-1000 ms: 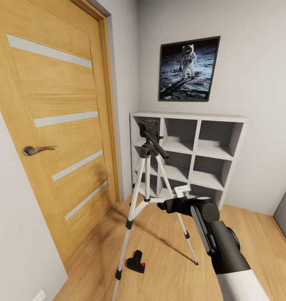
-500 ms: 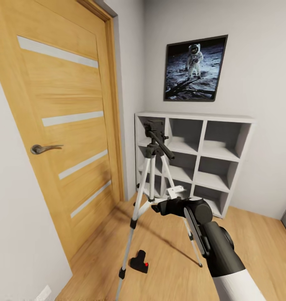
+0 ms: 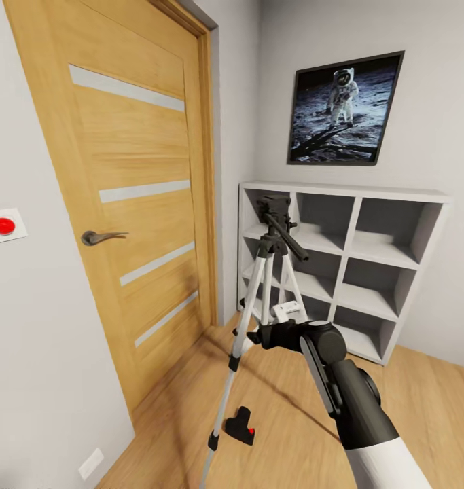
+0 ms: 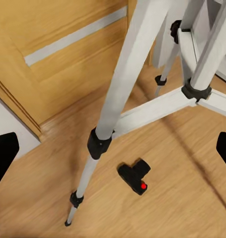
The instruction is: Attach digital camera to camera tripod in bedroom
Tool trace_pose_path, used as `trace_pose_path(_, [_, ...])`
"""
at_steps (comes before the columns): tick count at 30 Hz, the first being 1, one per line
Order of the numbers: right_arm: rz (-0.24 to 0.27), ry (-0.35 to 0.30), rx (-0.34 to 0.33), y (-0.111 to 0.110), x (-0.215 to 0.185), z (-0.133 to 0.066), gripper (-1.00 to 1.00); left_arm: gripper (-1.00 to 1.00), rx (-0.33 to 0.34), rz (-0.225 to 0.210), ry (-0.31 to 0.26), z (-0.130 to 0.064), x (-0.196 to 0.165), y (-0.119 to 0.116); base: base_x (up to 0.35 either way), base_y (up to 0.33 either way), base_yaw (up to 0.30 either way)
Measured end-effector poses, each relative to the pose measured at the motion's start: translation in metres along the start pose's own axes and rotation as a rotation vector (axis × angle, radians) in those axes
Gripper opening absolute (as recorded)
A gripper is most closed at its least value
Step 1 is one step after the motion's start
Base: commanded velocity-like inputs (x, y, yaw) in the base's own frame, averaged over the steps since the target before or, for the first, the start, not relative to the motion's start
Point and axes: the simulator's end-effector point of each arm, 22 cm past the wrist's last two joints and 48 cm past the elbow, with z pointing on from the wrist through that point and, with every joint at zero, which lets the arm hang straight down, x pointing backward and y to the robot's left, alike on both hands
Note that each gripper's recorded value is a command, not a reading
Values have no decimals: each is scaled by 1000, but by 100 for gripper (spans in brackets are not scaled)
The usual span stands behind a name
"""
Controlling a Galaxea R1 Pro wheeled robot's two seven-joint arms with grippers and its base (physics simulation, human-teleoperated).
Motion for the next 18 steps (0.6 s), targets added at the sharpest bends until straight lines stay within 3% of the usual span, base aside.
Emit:
trace_pose_path(4, [34,-13,32,-17,-2,-3,100,100,0,0,0,0,0,0,0,0,18])
trace_pose_path(6, [77,-44,86,-43,-7,-8,100,100,1,0,0,0,0,-1,0,0,6])
trace_pose_path(8, [96,-66,111,-55,-10,-11,100,100,1,0,0,0,0,-1,0,0,3])
trace_pose_path(9, [115,-108,151,-73,-17,-15,100,100,2,0,0,0,0,-1,0,0,1])
trace_pose_path(18, [126,-128,145,-75,-21,-17,100,100,0,0,0,0,0,0,0,0,0])
